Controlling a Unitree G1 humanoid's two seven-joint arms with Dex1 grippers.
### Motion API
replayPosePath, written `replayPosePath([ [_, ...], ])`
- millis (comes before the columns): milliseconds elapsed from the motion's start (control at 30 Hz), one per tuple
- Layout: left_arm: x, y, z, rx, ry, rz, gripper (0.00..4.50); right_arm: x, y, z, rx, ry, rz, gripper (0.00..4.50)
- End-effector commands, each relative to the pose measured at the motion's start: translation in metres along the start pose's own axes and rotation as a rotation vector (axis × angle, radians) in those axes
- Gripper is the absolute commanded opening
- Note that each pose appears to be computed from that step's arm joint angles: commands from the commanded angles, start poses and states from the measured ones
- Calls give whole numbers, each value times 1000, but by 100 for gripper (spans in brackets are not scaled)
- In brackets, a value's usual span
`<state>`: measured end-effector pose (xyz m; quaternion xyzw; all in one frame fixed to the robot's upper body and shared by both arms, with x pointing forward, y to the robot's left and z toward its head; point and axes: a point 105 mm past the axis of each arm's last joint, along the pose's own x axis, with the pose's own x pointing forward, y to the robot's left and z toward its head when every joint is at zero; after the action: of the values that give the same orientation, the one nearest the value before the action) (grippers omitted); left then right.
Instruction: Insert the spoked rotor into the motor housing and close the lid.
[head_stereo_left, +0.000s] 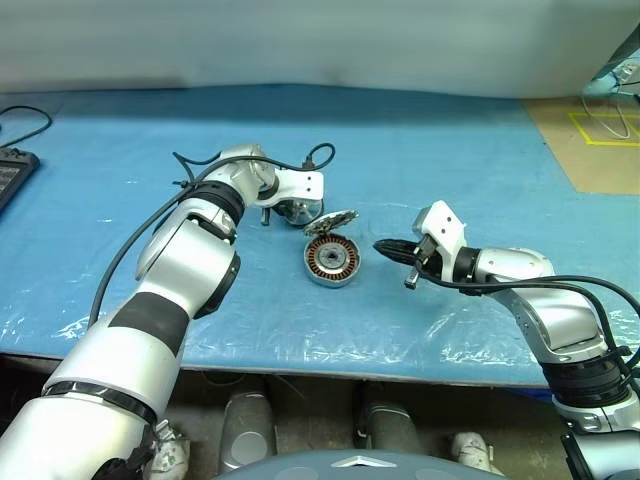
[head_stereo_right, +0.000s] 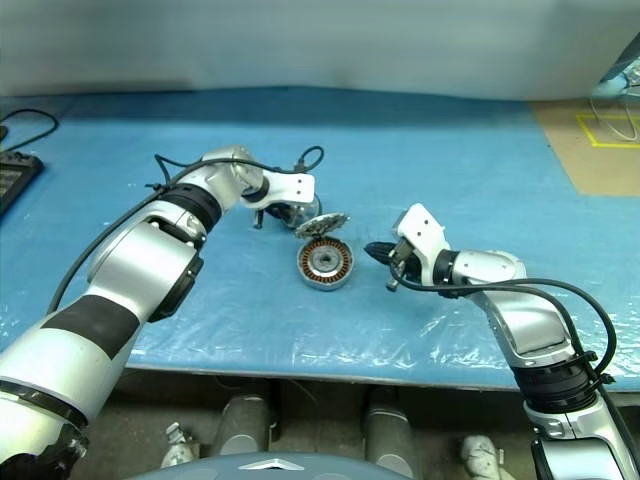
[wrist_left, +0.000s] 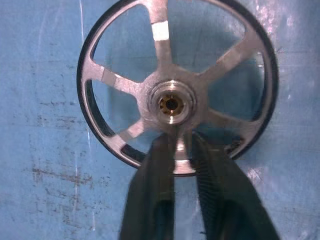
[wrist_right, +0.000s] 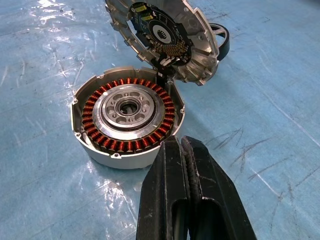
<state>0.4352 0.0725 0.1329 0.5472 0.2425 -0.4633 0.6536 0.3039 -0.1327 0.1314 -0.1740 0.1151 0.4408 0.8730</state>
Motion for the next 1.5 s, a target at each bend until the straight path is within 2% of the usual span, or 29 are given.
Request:
replayPosePath([
  [33, -3, 3, 2, 11, -8, 6, 13, -3, -5, 10, -39, -29, -20, 0],
  [300, -7, 8, 4, 17, -30, 36, 13, -4, -8, 11, -37, -32, -28, 0],
  [467, -13, 11, 7, 14, -107, 48, 13, -6, -17, 9, -27, -39, -54, 0],
  [567, -21, 14, 2, -17, -166, 61, 13, -9, -27, 7, -17, -58, -97, 0],
  [700, -26, 15, -16, -55, -195, 99, 13, -16, -37, -1, 3, -64, -147, 0],
  [900, -29, 7, -23, -209, -365, 76, 13, -17, -38, -9, 38, -79, -155, 0],
  [1000, -27, -6, -39, -216, -358, 29, 13, -13, -33, -15, 56, -78, -140, 0],
  [1100, -34, -10, -45, -259, -418, 6, 13, -10, -29, -20, 60, -73, -135, 0],
  [1300, -39, -27, -62, -274, -457, -67, 13, -4, -28, -31, 60, -62, -149, 0],
  [1500, -45, -45, -56, -236, -580, -173, 13, -3, -29, -33, 56, -62, -156, 0],
])
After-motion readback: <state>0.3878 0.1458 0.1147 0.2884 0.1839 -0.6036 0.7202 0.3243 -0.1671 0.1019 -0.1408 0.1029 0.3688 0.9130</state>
